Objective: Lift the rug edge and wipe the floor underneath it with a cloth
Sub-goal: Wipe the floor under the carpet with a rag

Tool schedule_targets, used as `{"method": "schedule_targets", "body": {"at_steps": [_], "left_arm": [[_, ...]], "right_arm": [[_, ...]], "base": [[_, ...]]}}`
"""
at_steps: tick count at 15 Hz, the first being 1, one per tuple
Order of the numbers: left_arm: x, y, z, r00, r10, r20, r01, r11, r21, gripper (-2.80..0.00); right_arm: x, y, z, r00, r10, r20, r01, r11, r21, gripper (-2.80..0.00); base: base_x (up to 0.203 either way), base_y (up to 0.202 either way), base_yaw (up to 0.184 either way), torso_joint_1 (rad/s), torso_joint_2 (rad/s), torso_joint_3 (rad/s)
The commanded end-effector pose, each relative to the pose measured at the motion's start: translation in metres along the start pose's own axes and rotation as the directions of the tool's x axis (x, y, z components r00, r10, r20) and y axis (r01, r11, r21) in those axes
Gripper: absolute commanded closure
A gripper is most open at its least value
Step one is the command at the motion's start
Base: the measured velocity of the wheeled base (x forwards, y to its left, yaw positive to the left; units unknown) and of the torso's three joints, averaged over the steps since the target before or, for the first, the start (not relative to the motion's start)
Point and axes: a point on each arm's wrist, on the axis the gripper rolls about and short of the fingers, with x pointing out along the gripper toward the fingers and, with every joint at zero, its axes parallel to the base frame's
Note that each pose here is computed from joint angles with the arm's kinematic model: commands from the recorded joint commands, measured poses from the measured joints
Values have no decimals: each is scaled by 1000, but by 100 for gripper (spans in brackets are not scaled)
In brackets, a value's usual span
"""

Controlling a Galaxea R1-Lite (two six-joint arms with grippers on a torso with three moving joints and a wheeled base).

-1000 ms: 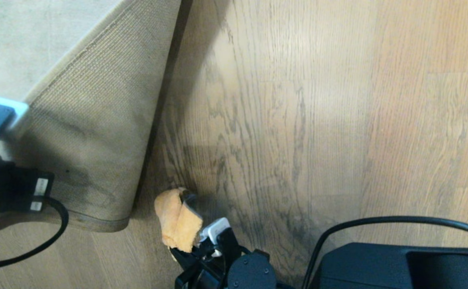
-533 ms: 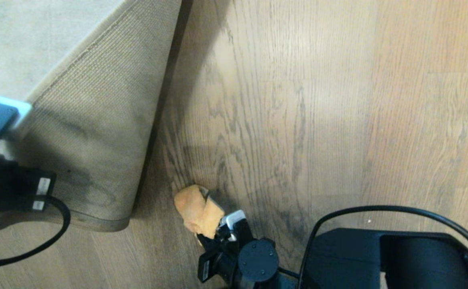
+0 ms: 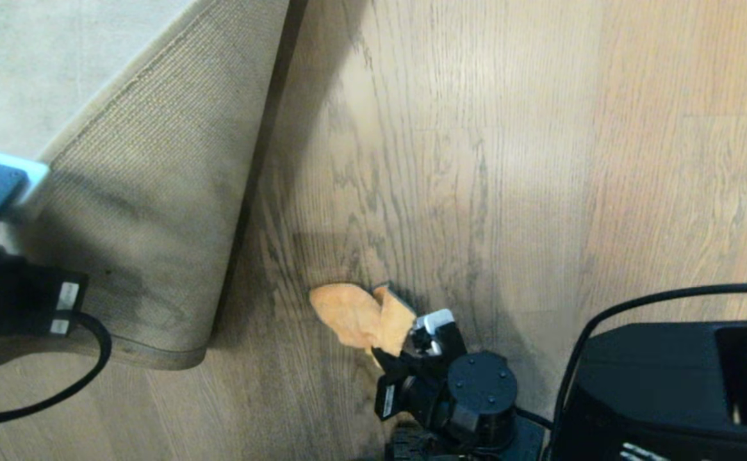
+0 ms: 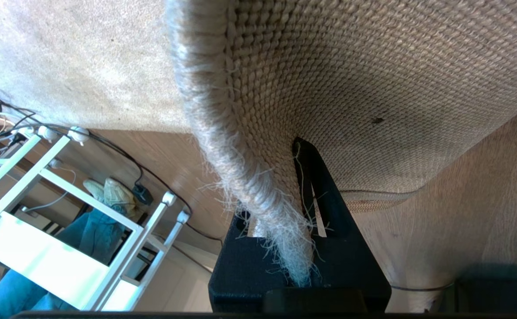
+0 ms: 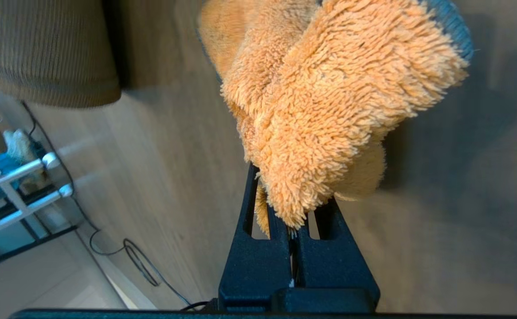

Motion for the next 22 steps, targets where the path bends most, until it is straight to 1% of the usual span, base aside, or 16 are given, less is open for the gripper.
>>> {"method": "schedule_targets", "body": {"at_steps": [1, 5, 6, 8, 9, 11, 13, 15, 16, 18, 19, 22], "left_arm": [[-1, 1, 0, 1000, 4, 1, -4, 1000, -1, 0], [-1, 1, 0, 1000, 4, 3, -4, 1000, -3, 0], [-2, 2, 0, 1000, 4, 6, -4, 1000, -7, 0], [-2, 2, 0, 1000, 4, 6, -4, 1000, -7, 0], [-2, 3, 0, 1000, 5, 7, -4, 1000, -7, 0], [-4, 4, -1, 1000, 5, 13, -5, 1000, -10, 0], [-4, 4, -2, 1000, 5, 11, -4, 1000, -8, 0], [-4, 4, -2, 1000, 5, 11, -4, 1000, -8, 0], [-4, 4, -2, 1000, 2, 9, -2, 1000, -5, 0], [-3, 3, -2, 1000, 1, 7, -1, 1000, -3, 0], [-3, 3, -3, 1000, 1, 6, -1, 1000, -4, 0], [-2, 3, -3, 1000, 1, 3, -1, 1000, -2, 0]], "right_arm": [[-21, -5, 33, 996, -2, 85, 0, 1000, 28, 0], [-52, -26, 46, 996, -56, 71, 54, 998, 29, 0], [-52, -27, 46, 996, -59, 67, 57, 998, 31, 0], [-48, -22, 44, 997, -42, 70, 39, 998, 42, 0], [-43, -15, 43, 997, -20, 80, 17, 999, 45, 0], [-34, 12, 38, 994, 61, 93, -66, 997, 46, 0], [-26, 39, 25, 988, 133, 84, -137, 990, 42, 0], [-17, 69, 8, 974, 210, 81, -214, 976, 40, 0], [-10, 81, 1, 968, 236, 86, -240, 970, 41, 0], [5, 99, -18, 959, 268, 92, -272, 961, 41, 0], [12, 103, -26, 957, 275, 93, -280, 959, 41, 0], [31, 110, -50, 956, 279, 92, -283, 958, 41, 0]], "base": [[0, 0, 0, 0, 0, 0], [0, 0, 0, 0, 0, 0], [0, 0, 0, 0, 0, 0], [0, 0, 0, 0, 0, 0], [0, 0, 0, 0, 0, 0], [0, 0, 0, 0, 0, 0], [0, 0, 0, 0, 0, 0], [0, 0, 0, 0, 0, 0], [0, 0, 0, 0, 0, 0], [0, 0, 0, 0, 0, 0], [0, 0, 0, 0, 0, 0], [0, 0, 0, 0, 0, 0]]}}
